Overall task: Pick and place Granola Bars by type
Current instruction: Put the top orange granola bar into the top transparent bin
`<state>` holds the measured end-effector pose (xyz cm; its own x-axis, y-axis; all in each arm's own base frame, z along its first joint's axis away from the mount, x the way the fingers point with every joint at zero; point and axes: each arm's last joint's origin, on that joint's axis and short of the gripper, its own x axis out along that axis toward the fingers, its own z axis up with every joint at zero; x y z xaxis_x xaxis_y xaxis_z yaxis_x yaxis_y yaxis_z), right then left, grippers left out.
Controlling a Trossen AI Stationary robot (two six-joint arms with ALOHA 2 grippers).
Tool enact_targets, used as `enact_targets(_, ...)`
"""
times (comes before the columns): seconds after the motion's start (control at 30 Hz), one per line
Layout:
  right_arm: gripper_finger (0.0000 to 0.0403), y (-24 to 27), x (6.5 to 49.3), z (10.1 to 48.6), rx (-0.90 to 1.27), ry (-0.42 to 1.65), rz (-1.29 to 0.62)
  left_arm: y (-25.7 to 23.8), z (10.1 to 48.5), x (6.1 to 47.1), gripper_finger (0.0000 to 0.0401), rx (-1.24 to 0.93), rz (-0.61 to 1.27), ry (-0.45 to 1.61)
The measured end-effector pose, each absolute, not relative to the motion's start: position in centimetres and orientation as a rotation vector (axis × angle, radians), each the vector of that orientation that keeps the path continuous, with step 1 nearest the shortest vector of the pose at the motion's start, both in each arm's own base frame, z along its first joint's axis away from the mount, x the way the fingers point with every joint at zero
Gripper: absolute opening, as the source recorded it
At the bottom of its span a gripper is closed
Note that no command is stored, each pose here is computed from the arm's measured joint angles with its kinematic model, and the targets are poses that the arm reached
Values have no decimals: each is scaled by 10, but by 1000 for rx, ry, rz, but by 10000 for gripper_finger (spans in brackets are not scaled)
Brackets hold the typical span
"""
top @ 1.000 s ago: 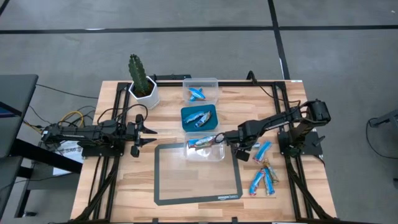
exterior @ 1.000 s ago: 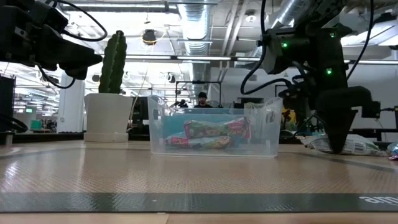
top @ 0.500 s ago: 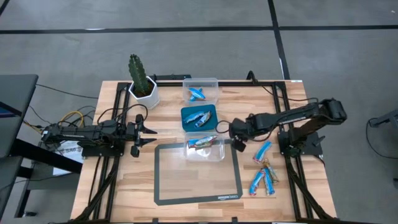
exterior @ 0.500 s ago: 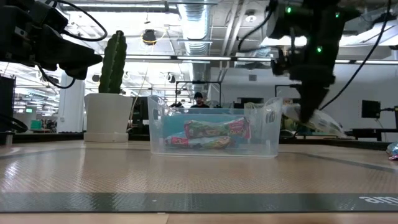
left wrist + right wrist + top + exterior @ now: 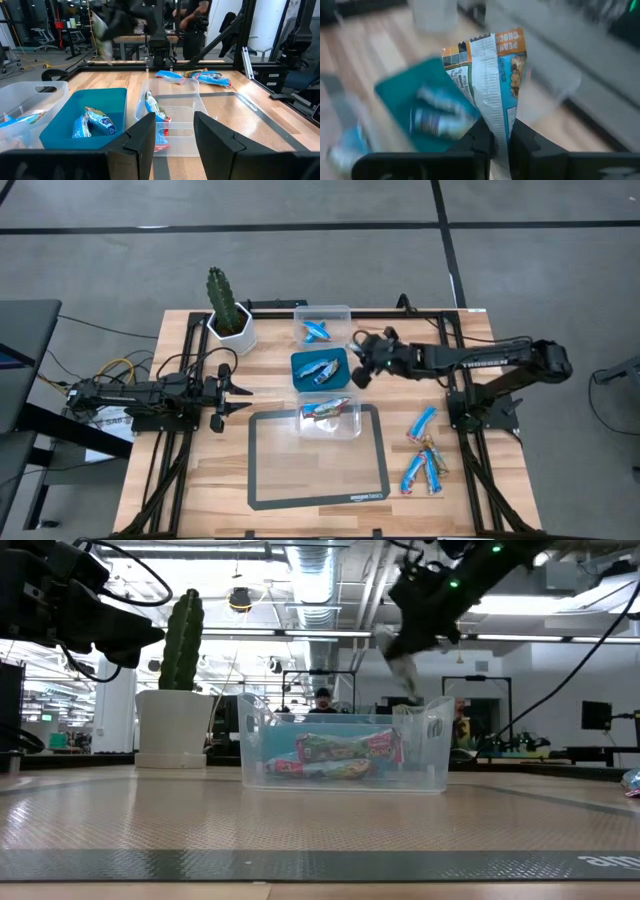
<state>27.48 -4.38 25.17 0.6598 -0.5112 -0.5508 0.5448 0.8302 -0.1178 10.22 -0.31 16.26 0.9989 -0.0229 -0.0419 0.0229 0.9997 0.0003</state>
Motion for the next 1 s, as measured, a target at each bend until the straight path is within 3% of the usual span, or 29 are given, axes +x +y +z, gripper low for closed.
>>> enact_targets(0.37,29,-81,307,257,-204,395,-628,-3,163,102,128,-3,-23,42)
enact_targets(0.6,30,-107,328,260,-243,443,-661,-3,163,102,128,-3,-23,42)
enact_targets(1.0,35,-166,373,276,-185,744,-588,-3,163,102,128,1,-23,42)
